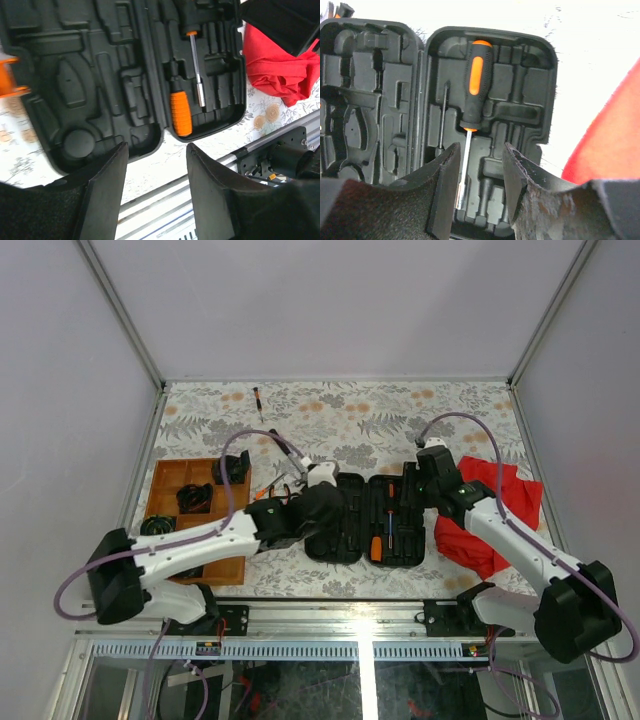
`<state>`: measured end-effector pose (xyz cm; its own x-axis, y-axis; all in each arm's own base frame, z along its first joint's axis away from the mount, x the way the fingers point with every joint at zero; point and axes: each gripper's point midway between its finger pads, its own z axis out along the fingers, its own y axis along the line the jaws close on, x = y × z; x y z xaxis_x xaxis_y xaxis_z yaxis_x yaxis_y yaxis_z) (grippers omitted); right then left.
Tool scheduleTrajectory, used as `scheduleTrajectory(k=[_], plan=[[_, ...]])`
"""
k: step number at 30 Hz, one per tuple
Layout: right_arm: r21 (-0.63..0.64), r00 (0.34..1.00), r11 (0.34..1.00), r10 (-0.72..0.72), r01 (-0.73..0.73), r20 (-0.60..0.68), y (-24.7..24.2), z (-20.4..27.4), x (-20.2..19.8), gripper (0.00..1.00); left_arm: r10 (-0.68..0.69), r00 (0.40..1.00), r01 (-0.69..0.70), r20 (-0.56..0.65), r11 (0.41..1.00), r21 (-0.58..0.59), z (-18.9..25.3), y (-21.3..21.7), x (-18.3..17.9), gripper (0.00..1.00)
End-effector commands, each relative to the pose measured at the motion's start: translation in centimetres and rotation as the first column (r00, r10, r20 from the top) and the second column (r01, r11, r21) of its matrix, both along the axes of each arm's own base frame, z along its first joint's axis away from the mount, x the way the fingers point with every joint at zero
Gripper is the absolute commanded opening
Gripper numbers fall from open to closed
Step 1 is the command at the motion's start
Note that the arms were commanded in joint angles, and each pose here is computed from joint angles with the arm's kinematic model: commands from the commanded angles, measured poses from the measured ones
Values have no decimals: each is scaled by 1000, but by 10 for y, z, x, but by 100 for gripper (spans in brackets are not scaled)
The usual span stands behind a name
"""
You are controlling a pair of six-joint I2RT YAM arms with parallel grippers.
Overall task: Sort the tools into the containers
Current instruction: Adjust the screwdriver in the storage box.
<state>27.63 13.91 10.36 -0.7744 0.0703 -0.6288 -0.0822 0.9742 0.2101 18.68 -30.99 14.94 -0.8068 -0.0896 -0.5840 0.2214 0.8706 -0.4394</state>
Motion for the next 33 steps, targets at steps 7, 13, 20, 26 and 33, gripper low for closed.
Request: scheduleTrajectory(k=[7, 13, 20, 26, 33], plan=[[24, 999, 999, -28, 27, 35, -24, 11, -19, 46, 24, 998, -20, -61, 997, 73, -47, -70, 8, 47], [60, 1000, 998, -15, 14, 11, -18, 6, -21, 45, -2, 998, 8, -69, 996, 86, -63, -86, 12, 44], [78, 1000, 997, -10, 9, 5, -14, 4, -20, 45, 11, 997, 5, -80, 981, 193, -87, -73, 14, 41], [80, 1000, 997, -1, 2, -15, -12, -2, -22, 45, -4, 996, 28, -94, 967, 252, -100, -63, 9, 40], [89, 1000, 996, 2, 0, -26, -10, -5, -24, 45, -37, 990, 76, -138, 954, 290, -114, -43, -6, 39]])
